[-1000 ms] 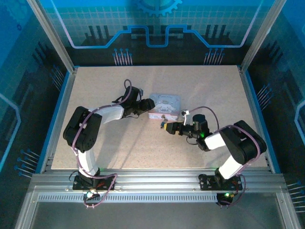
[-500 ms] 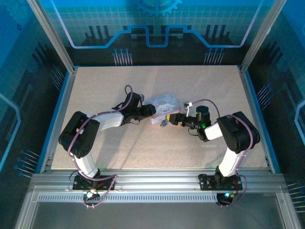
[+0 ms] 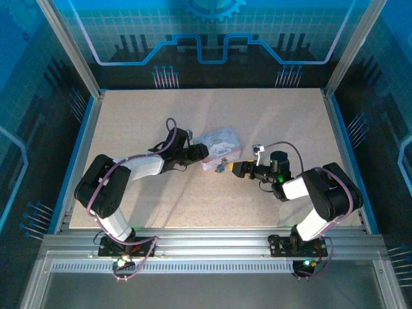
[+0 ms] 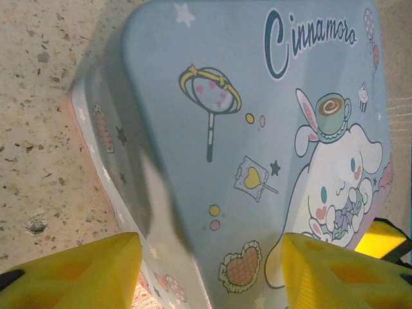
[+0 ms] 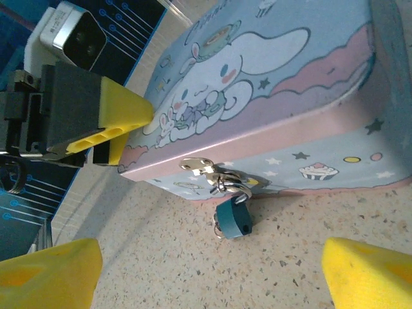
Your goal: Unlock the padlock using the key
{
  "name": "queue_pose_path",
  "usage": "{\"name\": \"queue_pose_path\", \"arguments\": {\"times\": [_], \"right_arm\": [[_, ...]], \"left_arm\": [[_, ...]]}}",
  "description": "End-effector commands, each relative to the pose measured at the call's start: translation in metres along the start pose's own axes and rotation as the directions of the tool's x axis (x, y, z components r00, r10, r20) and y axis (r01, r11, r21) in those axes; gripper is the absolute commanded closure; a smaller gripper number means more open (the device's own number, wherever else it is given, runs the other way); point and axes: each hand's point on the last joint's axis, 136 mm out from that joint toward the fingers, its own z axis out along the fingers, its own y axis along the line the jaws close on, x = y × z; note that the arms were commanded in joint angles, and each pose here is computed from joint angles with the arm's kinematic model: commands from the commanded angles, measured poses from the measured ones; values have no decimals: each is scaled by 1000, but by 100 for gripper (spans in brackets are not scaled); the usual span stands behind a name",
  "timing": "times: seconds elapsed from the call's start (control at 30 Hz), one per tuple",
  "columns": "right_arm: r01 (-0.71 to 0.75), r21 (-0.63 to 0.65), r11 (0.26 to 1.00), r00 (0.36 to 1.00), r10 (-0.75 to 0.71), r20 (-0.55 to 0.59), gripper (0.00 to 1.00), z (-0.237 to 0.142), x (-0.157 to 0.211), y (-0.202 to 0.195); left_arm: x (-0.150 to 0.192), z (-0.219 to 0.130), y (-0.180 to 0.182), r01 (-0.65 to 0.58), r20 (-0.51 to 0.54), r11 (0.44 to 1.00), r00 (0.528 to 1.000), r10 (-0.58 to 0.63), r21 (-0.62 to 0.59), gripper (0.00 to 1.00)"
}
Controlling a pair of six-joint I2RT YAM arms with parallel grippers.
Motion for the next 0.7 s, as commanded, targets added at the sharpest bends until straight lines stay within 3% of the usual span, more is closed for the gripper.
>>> {"name": "queue_pose_path", "arguments": {"times": [0.0, 0.67], "right_arm": [[12, -11, 1000, 1000, -12, 1, 11, -5, -2, 2], [-26, -61, 998, 1000, 26, 4, 18, 20, 7, 2]], "left_arm": [[27, -1, 31, 31, -66, 994, 997, -38, -107, 41], [28, -4, 26, 47, -54, 996, 997, -51, -74, 41]]}}
